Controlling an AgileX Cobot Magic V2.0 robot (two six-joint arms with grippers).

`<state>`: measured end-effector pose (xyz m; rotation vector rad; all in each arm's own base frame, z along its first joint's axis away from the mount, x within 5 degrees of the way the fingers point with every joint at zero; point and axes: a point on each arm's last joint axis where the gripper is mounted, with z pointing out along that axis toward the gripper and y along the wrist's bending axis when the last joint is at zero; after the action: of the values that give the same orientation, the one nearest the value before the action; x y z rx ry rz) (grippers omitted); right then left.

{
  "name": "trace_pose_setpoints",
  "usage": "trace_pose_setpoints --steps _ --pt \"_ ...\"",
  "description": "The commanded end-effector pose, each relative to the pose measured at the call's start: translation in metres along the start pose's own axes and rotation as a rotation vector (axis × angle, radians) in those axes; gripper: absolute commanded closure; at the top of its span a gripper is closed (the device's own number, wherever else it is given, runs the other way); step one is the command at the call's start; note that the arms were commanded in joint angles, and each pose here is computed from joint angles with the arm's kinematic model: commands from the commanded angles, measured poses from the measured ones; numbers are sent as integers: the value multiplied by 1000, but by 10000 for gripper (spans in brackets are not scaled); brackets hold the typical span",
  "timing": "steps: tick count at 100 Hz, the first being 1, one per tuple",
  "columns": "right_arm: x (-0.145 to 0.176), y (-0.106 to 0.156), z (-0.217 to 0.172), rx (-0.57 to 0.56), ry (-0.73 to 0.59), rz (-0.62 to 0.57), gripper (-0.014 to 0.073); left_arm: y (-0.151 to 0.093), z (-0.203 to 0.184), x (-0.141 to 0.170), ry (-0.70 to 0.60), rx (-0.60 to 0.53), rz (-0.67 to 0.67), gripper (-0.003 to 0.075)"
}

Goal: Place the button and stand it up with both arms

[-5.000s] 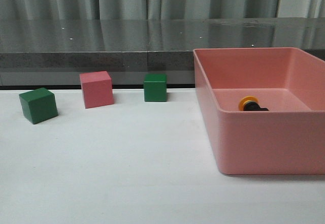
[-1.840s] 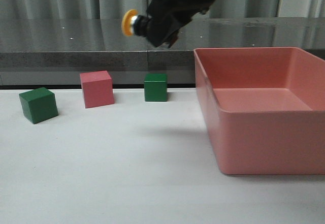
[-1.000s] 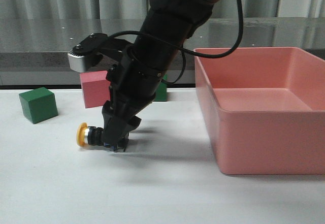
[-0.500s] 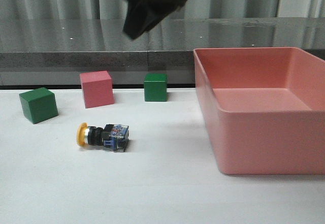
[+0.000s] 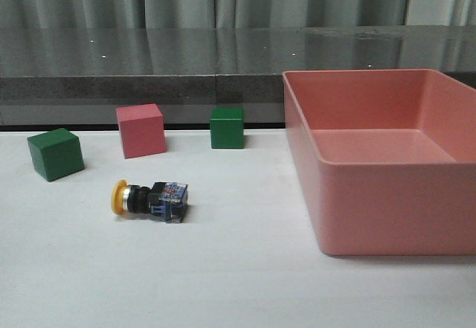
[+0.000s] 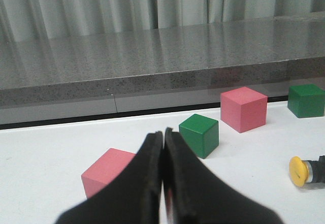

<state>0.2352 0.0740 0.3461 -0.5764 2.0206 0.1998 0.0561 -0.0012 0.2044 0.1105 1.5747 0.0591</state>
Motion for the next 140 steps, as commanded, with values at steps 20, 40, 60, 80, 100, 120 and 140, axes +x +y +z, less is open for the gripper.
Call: trace_pose_setpoints --steps 20,40,60,80,100,120,140 --pt "65 10 -66 191 -268 61 656 -2 -1 3 -96 6 -9 740" --pt "108 21 -98 268 -394 71 656 -2 -2 -7 -213 12 -85 740" --pt "126 29 -111 278 -423 65 656 0 -4 -13 -276 9 -167 740" --pt "126 29 -112 281 -422 66 656 1 -4 -13 -273 7 -212 740" --pt "126 28 -112 281 -422 66 656 2 -8 -31 -312 21 -240 622" --pt "126 28 -112 281 -422 66 656 5 -12 -64 -301 38 -239 134" --pt "126 28 -112 281 -422 66 656 8 -4 -97 -240 51 -325 146"
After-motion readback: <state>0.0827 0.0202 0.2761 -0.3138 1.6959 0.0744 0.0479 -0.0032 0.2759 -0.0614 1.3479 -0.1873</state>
